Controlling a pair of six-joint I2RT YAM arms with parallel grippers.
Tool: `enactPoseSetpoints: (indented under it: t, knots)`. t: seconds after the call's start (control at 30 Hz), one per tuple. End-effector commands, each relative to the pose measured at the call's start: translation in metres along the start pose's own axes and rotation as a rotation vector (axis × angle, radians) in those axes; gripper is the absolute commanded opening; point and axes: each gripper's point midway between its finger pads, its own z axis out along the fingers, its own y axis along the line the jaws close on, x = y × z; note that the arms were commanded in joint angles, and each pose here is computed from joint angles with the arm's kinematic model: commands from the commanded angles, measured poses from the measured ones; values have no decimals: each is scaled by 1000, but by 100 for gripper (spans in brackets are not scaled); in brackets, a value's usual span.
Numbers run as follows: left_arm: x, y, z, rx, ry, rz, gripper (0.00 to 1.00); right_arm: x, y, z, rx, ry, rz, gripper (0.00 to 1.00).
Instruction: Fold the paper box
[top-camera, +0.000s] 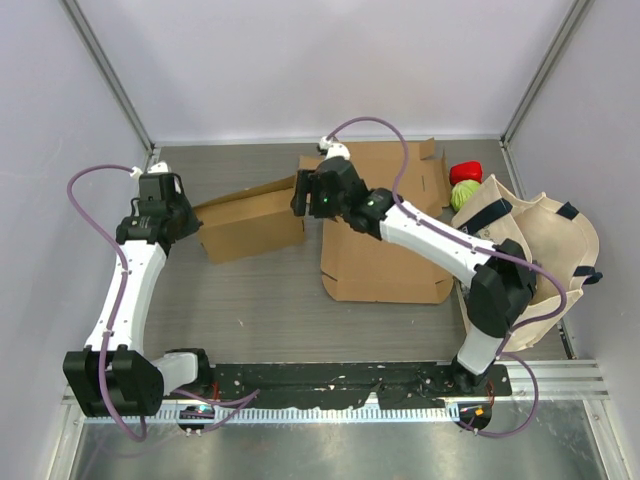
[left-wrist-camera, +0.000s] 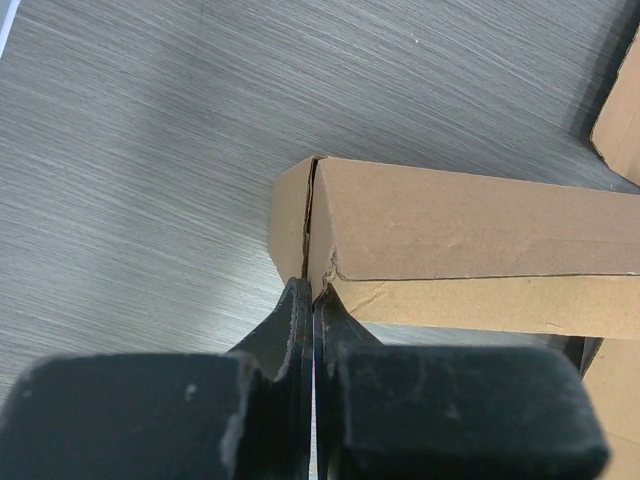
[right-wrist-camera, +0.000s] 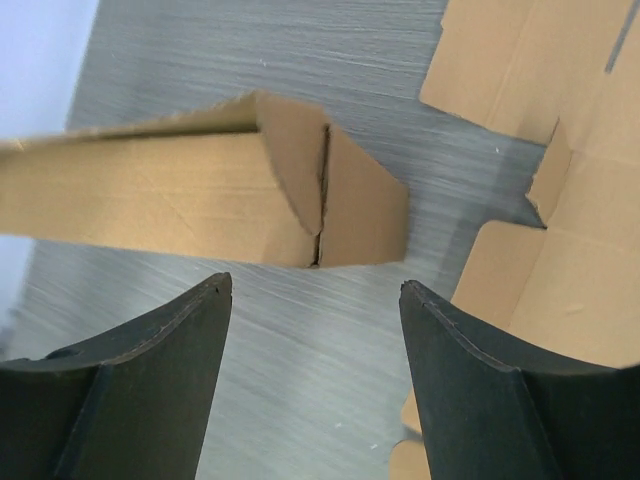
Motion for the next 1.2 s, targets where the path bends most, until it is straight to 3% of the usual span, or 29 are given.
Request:
enactPoseSetpoints:
  t: [0.0, 0.23, 0.33, 0.67, 0.83, 1.03, 1.17]
  knots:
    - [34, 7, 9, -25, 135, 13, 0, -45, 12, -23, -15, 24, 408, 73]
    - [32, 6, 9, -27, 132, 13, 0, -92, 19, -4, -35, -70, 612, 74]
    - [32, 6, 8, -23, 129, 11, 0, -101, 24, 3, -44, -81, 642, 69]
    - [31, 3, 9, -11, 131, 10, 0, -89, 22, 27, 45, -88, 473, 51]
    - [35, 4, 10, -18, 138, -5, 0, -69, 24, 26, 78, -90, 444, 48]
    - [40, 7, 11, -26, 133, -28, 0, -51, 13, 23, 64, -240, 434, 33]
    - [39, 4, 8, -12, 131, -36, 0, -36, 10, 25, 30, -308, 417, 32]
